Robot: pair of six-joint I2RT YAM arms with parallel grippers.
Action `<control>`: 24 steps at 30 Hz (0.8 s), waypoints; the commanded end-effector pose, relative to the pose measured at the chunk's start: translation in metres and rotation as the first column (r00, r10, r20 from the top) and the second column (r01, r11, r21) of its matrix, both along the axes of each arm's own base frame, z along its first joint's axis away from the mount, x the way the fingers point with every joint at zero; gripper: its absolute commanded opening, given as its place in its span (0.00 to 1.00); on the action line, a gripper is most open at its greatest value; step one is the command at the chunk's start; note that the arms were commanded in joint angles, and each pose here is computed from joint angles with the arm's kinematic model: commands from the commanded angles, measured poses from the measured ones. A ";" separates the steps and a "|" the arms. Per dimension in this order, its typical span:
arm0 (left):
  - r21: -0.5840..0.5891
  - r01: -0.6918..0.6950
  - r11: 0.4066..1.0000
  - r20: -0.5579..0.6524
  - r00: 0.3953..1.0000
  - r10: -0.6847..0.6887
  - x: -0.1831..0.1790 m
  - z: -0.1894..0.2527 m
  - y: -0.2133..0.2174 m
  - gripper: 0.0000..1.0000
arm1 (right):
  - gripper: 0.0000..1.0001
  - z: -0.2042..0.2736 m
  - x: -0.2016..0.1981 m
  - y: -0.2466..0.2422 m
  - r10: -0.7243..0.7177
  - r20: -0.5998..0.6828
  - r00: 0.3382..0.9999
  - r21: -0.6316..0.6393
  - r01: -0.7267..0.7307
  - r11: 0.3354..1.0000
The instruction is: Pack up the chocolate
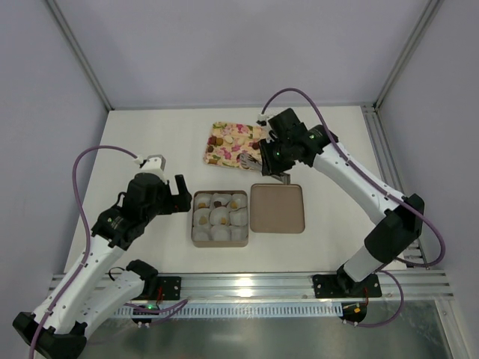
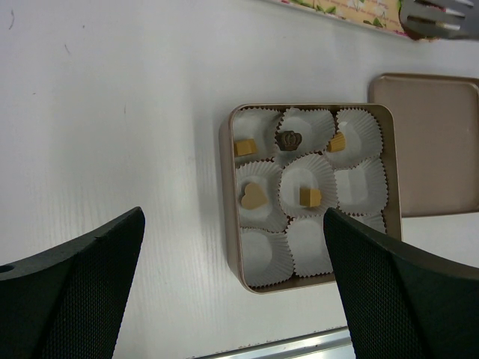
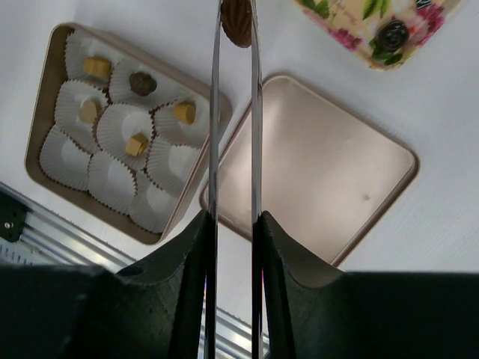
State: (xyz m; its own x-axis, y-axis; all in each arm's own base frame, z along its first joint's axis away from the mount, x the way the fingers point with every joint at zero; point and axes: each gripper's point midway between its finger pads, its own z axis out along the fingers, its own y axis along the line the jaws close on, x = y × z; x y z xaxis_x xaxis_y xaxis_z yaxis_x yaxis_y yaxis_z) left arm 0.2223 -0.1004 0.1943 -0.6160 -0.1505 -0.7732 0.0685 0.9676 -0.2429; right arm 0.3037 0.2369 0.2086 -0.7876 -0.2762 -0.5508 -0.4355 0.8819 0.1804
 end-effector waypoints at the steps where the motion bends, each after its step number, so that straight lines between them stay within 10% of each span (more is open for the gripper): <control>1: -0.006 0.000 1.000 0.013 1.000 0.001 0.001 0.002 0.000 1.00 | 0.33 0.018 -0.033 0.014 0.053 0.024 0.998 0.057 -0.055 0.997; 24: -0.002 -0.003 1.000 0.005 1.000 0.003 0.002 0.000 0.000 1.00 | 0.34 -0.025 -0.144 0.024 0.211 -0.077 0.975 -0.002 -0.212 0.977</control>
State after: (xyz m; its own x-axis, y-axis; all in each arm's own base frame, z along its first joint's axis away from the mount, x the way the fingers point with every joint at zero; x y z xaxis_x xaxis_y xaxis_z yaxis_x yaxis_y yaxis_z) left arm 0.2222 -0.1003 0.1930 -0.6186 -0.1492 -0.7714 0.0677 0.9681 -0.2414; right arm 0.1609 0.2580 0.1765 -0.7602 -0.4648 -0.4540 -0.5966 0.7760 0.2045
